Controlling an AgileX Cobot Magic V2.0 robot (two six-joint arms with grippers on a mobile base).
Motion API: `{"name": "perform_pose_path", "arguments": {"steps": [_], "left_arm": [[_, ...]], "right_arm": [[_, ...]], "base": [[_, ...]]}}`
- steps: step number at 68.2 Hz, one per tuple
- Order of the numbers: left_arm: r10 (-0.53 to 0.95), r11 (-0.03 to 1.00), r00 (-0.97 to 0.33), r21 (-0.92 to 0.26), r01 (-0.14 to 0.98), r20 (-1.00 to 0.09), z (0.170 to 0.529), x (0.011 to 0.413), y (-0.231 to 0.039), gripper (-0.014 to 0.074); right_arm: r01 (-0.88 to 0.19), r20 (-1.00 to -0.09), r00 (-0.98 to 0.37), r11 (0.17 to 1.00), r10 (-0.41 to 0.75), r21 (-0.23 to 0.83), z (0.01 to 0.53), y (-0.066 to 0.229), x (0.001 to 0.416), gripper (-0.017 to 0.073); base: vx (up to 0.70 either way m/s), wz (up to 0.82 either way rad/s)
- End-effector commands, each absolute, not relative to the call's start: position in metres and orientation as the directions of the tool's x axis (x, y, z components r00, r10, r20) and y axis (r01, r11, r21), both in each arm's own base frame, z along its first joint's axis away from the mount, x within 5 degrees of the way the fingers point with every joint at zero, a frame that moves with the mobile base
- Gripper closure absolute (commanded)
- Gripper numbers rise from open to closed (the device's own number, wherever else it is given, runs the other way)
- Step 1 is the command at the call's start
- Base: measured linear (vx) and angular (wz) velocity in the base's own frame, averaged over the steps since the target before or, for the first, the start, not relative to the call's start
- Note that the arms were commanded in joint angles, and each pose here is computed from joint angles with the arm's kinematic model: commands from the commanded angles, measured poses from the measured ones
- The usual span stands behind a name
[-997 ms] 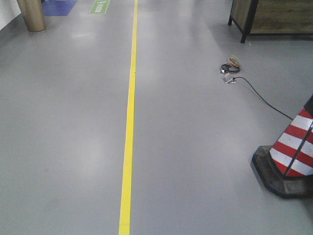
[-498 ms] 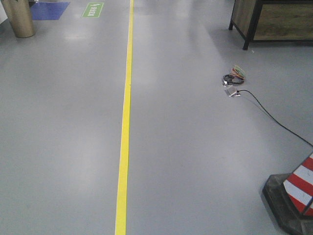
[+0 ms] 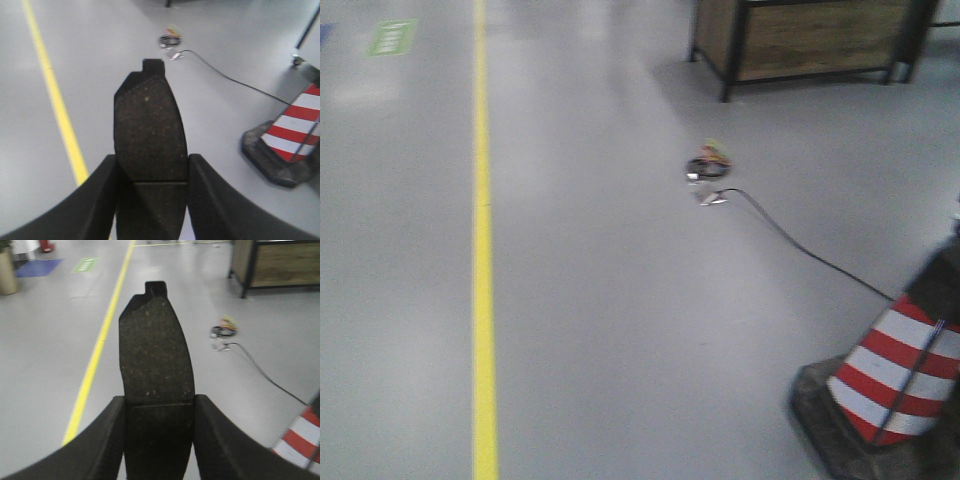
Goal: Move and align brake pads A on conveyor
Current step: 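Drive along the yellow floor line past the striped cones, then turn and drive up to the black conveyor belt edge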
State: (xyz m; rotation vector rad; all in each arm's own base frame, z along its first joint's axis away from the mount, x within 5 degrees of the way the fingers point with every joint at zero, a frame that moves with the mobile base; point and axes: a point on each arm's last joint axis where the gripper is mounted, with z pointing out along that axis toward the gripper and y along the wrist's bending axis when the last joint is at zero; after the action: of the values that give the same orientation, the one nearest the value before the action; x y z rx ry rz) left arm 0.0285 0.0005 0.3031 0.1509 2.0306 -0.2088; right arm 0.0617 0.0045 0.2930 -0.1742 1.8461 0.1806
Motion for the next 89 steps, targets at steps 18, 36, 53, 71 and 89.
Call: {"name": "perform_pose_path", "arguments": {"steps": [18, 36, 53, 71, 89], "left_arm": [[-0.010, 0.971, -0.362, -0.096, 0.220, -0.932, 0.3183, 0.0318, -0.0015, 0.0600], [-0.010, 0.971, -0.362, -0.096, 0.220, -0.932, 0.3183, 0.0318, -0.0015, 0.0600], [-0.010, 0.971, -0.362, -0.096, 0.220, -0.932, 0.3183, 0.0318, -0.0015, 0.0600], [-0.010, 0.971, -0.362, -0.096, 0.220, -0.932, 0.3183, 0.0318, -0.0015, 0.0600], [-0.010, 0.971, -0.362, -0.096, 0.220, -0.932, 0.3183, 0.0318, -0.0015, 0.0600]], "right_arm": [[-0.242, -0.983, -0.182, 0.970, -0.033, 0.012, 0.3087, 0.0068, 0.0628, 0.0564], [-0.242, -0.983, -0.182, 0.970, -0.033, 0.012, 0.3087, 0.0068, 0.0628, 0.0564], [-0.242, -0.983, -0.182, 0.970, -0.033, 0.012, 0.3087, 0.0068, 0.0628, 0.0564], [-0.242, -0.983, -0.182, 0.970, -0.033, 0.012, 0.3087, 0.0068, 0.0628, 0.0564], [-0.242, -0.983, -0.182, 0.970, -0.033, 0.012, 0.3087, 0.0068, 0.0628, 0.0564]], "base": [[0.21, -0.86], [0.18, -0.85], [0.18, -0.82], [0.18, -0.83], [0.17, -0.77]]}}
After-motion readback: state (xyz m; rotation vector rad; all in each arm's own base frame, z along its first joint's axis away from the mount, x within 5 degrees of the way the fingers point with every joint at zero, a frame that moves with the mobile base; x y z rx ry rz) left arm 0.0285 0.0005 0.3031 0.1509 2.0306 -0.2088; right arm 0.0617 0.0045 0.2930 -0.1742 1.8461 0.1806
